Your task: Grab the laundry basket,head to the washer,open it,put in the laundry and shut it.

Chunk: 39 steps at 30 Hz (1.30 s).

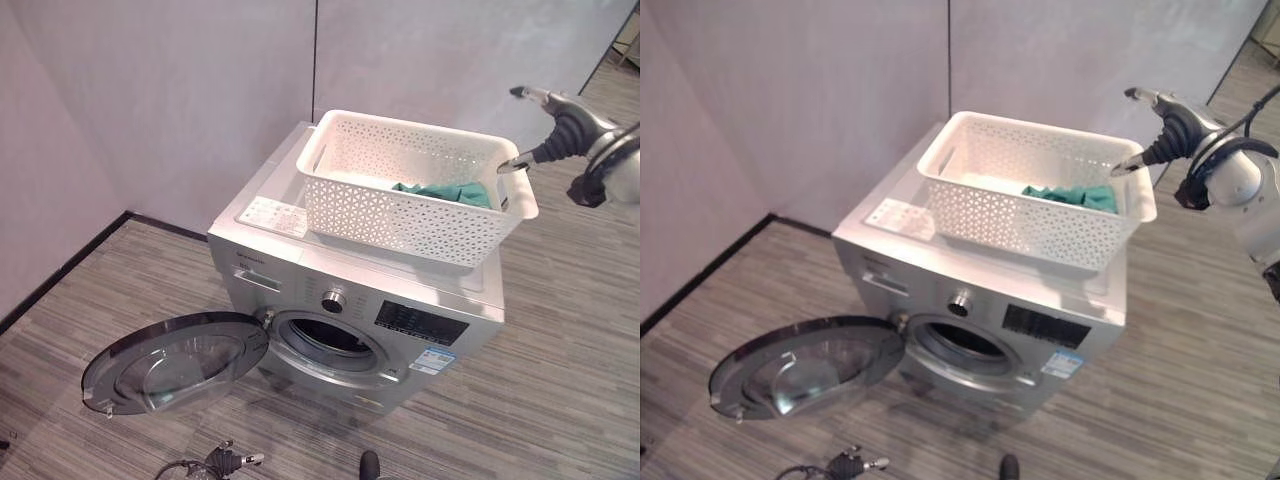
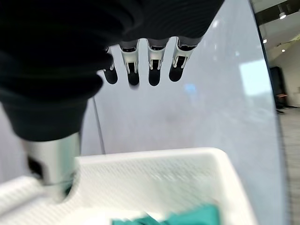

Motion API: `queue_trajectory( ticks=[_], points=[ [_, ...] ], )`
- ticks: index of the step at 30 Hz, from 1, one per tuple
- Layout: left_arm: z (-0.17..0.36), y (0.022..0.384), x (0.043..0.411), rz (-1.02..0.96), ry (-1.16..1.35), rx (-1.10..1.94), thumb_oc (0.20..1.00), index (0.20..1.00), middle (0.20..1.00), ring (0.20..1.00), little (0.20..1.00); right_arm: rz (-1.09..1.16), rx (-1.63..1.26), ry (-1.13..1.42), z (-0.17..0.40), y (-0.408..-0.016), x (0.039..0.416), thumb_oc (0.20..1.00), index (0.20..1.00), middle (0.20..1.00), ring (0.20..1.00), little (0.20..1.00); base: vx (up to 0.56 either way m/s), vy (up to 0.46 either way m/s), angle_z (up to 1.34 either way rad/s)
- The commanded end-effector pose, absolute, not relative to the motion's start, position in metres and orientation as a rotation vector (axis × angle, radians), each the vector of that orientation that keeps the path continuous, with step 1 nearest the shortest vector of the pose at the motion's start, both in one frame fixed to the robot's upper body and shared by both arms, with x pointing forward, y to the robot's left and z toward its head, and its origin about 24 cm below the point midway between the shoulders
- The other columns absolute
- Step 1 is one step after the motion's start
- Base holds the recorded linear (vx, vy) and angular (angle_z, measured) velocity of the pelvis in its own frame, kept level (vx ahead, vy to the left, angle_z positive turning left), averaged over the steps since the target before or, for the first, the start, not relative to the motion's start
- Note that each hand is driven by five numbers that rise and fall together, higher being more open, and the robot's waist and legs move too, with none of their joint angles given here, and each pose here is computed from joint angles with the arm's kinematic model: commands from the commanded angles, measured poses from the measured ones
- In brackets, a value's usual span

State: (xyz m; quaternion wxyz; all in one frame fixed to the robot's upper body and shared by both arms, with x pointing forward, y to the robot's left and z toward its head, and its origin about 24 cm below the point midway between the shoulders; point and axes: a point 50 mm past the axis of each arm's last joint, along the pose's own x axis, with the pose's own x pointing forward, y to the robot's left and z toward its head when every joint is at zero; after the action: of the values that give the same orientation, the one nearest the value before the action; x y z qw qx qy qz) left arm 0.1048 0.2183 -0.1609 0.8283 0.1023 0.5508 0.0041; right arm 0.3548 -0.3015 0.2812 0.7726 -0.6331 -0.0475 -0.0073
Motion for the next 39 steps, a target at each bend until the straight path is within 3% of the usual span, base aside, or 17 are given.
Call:
queue_trajectory(
  ticks=[1,13,24,39],
  points=[
    [-0.165,0.236,0.073,0.062,1.286,0.194,1.0,1.0,1.0,1.0,1.0,-0.178,-1.362,-0.011,0.306,-0.328,0.361,1.0,1.0,1.0,1.0,1.0,0.04,-0.23,0.31],
    [-0.159,0.249,0.086,0.171,1.22,0.129,1.0,1.0,1.0,1.0,1.0,-0.296,-1.329,0.14,0.295,-0.354,0.363,1.0,1.0,1.0,1.0,1.0,0.02,-0.125,0.25],
    [-0.161,0.247,0.079,0.176,1.242,0.11,1.0,1.0,1.0,1.0,1.0,-0.177,-1.333,0.15,0.285,-0.332,0.375,1.0,1.0,1.0,1.0,1.0,0.04,-0.05,0.1],
    [-0.161,0.247,0.079,0.176,1.242,0.11,1.0,1.0,1.0,1.0,1.0,-0.177,-1.333,0.15,0.285,-0.332,0.375,1.0,1.0,1.0,1.0,1.0,0.0,0.0,0.0]
  ],
)
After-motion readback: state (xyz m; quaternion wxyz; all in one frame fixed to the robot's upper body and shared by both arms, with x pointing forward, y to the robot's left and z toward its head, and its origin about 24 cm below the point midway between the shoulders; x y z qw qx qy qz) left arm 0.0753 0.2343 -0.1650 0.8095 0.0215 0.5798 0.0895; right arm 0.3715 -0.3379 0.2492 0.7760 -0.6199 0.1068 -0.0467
